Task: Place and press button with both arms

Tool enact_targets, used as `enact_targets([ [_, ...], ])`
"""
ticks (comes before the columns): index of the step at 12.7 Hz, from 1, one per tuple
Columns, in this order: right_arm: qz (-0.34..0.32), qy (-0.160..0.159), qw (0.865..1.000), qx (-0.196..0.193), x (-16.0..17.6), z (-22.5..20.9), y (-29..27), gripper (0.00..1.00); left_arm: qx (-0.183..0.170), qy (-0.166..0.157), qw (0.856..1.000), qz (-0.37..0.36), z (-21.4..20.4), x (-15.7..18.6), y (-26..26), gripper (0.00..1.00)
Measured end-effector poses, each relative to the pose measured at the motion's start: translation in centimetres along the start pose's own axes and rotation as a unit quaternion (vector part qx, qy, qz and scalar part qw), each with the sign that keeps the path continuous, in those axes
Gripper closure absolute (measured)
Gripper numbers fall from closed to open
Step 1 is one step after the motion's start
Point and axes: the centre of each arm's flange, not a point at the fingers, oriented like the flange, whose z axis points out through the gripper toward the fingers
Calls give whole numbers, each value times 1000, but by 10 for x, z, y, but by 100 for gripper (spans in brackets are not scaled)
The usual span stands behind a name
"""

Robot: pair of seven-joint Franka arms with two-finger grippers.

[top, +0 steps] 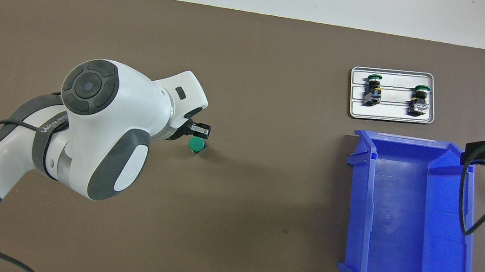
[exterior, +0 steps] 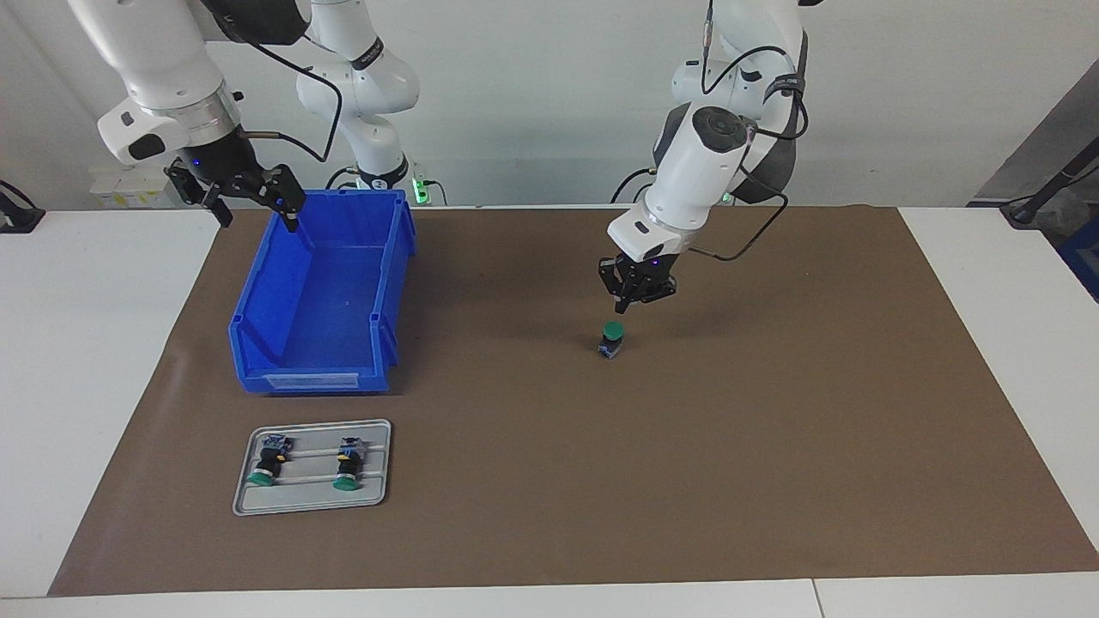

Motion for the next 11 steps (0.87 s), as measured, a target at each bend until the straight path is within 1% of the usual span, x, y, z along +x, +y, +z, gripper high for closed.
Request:
enact_targets([
  [4,0,0,1000,0,0,0,0,0,4,-20,1000,-2,33,-1,-1,99],
  [7,0,0,1000,0,0,0,0,0,28,-33,999,12,54,-12,-2,99],
  [8,0,0,1000,0,0,0,0,0,30,-36,999,12,60,-16,-3,99],
  [9,0,0,1000,0,0,0,0,0,31,-37,999,12,64,-18,-5,99],
  [11,0,0,1000,0,0,0,0,0,31,-30,999,8,67,-19,-5,99],
])
